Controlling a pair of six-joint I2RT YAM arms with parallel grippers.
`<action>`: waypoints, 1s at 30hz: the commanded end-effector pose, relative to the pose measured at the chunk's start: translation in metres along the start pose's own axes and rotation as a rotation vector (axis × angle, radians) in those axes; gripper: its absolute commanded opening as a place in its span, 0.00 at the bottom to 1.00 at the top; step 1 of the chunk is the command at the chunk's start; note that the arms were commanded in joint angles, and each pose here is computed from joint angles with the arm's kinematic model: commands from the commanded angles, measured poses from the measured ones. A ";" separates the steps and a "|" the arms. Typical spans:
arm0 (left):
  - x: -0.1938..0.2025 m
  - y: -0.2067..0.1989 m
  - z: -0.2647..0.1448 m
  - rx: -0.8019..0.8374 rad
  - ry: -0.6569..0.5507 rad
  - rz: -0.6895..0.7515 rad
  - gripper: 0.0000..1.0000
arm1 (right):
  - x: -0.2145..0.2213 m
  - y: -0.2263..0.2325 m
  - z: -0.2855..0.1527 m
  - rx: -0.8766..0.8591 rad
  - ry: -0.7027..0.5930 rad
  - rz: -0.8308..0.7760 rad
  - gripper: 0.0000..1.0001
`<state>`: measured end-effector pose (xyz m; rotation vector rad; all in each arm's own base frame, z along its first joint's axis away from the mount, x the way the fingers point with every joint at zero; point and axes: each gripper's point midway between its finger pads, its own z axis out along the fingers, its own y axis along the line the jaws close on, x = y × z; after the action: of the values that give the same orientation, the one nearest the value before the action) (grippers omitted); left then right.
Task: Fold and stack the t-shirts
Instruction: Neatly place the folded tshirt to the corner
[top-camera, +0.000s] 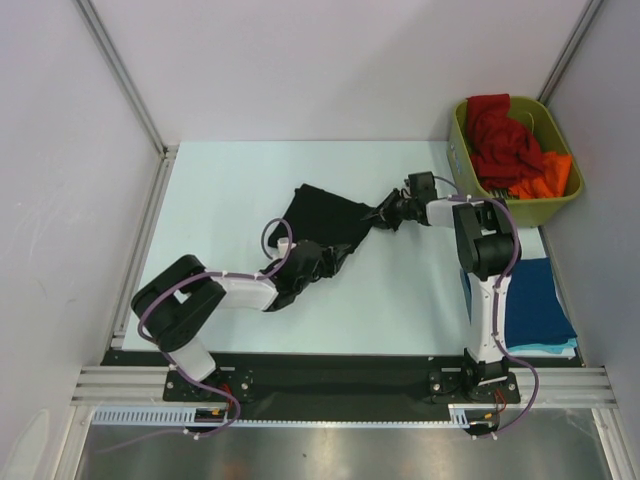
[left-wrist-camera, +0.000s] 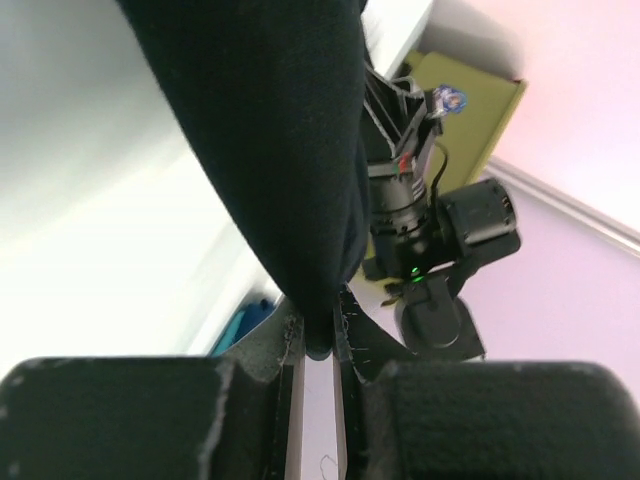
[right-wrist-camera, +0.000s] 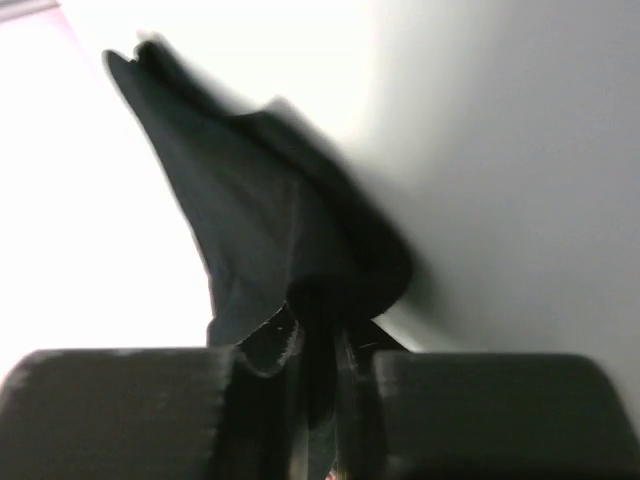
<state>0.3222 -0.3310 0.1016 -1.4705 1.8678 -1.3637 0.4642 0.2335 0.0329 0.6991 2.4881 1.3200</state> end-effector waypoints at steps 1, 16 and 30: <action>0.011 -0.007 -0.017 0.014 0.077 0.018 0.12 | -0.018 0.004 0.004 0.019 -0.085 -0.100 0.08; -0.060 0.014 -0.122 -0.085 0.194 0.534 0.44 | -0.001 -0.047 -0.180 0.604 -0.508 -0.187 0.00; -0.032 -0.019 -0.155 0.069 0.358 0.757 0.41 | 0.001 -0.083 -0.345 0.808 -0.783 0.086 0.00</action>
<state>0.2282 -0.2197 0.1525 -0.5556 2.2538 -1.2598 0.3043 -0.0255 0.1335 1.1239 2.2909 0.0293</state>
